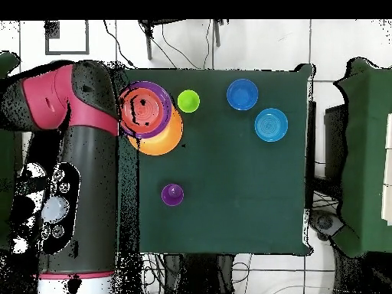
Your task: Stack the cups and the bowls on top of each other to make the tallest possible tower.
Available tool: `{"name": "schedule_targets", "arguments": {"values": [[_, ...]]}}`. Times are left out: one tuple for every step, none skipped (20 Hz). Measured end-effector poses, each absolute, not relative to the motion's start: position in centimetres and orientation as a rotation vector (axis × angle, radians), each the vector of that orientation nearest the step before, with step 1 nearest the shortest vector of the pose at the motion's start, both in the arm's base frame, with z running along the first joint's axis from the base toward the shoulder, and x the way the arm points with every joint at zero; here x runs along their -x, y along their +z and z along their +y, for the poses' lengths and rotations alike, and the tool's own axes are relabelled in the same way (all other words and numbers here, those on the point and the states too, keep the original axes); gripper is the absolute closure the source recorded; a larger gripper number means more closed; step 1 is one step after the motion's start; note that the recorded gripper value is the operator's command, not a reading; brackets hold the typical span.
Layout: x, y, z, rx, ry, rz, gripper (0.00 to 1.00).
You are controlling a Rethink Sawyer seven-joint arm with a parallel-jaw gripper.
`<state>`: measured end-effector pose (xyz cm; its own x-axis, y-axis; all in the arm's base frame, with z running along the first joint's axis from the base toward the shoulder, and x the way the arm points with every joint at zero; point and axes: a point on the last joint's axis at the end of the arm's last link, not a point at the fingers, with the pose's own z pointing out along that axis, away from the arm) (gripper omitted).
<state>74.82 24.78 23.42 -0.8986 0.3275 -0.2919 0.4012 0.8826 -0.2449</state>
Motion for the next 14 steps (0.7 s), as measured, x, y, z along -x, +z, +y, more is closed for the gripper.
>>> {"name": "schedule_targets", "arguments": {"values": [[-74.8, 23.2, 24.7, -0.553, -0.443, 2.811, 1.0], [-74.8, 23.1, 24.7, -0.552, -0.446, 2.813, 1.0], [-74.7, 22.7, 24.6, -0.55, -0.454, 2.816, 1.0], [-74.7, 22.4, 24.6, -0.55, -0.458, 2.818, 1.0], [-74.7, 22.0, 24.5, -0.548, -0.465, 2.822, 1.0], [-74.6, 21.7, 24.5, -0.548, -0.469, 2.825, 1.0], [-74.6, 21.4, 24.5, -0.547, -0.473, 2.828, 1.0], [-74.6, 21.3, 24.4, -0.546, -0.476, 2.83, 1.0], [-74.5, 20.7, 24.4, -0.545, -0.484, 2.835, 1.0], [-74.4, 20.4, 24.3, -0.544, -0.489, 2.839, 1.0], [-74.4, 20.2, 24.3, -0.544, -0.49, 2.84, 1.0], [-74.4, 20.1, 24.3, -0.544, -0.492, 2.842, 1.0], [-74.4, 19.9, 24.3, -0.544, -0.495, 2.844, 1.0], [-74.3, 19.8, 24.3, -0.543, -0.496, 2.845, 1.0]]}}
